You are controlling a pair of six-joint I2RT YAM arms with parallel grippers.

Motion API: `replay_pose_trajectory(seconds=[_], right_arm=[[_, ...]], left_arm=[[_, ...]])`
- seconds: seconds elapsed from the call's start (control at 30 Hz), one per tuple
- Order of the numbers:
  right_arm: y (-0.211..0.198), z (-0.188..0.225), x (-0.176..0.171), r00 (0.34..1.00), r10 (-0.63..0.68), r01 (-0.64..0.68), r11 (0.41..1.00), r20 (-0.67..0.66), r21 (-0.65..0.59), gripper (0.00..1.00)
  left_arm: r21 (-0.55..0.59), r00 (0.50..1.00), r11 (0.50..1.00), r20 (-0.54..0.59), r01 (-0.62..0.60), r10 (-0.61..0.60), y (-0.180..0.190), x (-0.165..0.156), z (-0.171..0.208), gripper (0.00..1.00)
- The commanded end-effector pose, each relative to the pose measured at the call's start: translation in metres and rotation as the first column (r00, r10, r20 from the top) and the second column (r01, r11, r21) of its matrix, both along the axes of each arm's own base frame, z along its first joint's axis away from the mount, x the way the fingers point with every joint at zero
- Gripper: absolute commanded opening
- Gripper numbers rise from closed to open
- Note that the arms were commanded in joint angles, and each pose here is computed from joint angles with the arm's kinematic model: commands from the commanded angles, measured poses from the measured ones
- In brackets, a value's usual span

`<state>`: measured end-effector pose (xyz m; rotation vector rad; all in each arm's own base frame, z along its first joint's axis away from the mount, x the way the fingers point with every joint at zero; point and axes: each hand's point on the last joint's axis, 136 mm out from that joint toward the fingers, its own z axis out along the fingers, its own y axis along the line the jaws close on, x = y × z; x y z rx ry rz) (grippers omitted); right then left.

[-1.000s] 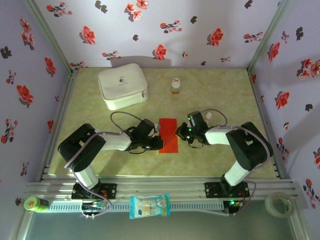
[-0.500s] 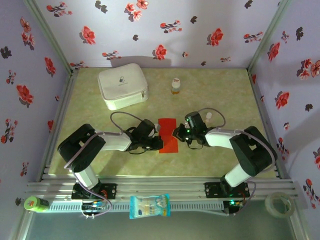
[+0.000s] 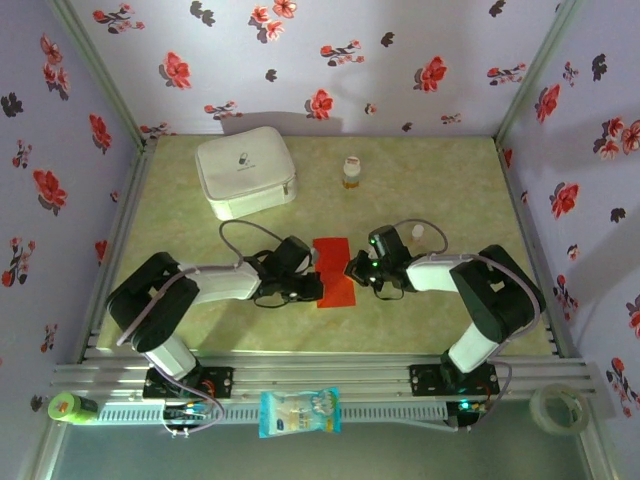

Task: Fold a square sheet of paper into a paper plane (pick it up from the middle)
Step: Fold the triangle a second time at the center of the table.

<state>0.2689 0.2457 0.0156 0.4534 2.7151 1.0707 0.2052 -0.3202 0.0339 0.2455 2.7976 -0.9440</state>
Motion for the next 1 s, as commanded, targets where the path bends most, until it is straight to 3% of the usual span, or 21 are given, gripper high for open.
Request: replay_pose_trajectory(seconds=[0.0,0.17,0.3,0.7,0.97], right_arm=[[-0.019,-0.034,-0.019,0.995,-0.016,0.007,0.995,-0.094,-0.095,0.00],[-0.017,-0.035,-0.019,0.995,-0.019,0.010,0.996,-0.097,-0.086,0.00],[-0.015,-0.034,-0.018,0.995,-0.018,0.010,0.996,-0.097,-0.084,0.00],[-0.021,-0.041,-0.025,0.993,-0.021,0.008,0.994,-0.114,-0.107,0.00],[-0.021,-0.043,-0.025,0.993,-0.022,0.009,0.994,-0.119,-0.111,0.00]], left_arm=[[-0.039,0.998,0.999,0.053,0.019,-0.017,-0.015,0.010,0.029,0.00],[-0.089,0.998,0.994,0.015,0.063,-0.062,-0.039,0.014,0.024,0.00],[-0.058,0.998,0.997,-0.017,0.059,-0.060,-0.043,0.017,0.004,0.00],[0.009,0.994,1.000,-0.111,0.021,-0.020,-0.004,-0.015,-0.035,0.00],[-0.051,0.989,0.999,-0.144,0.009,-0.016,0.008,-0.036,-0.035,0.00]])
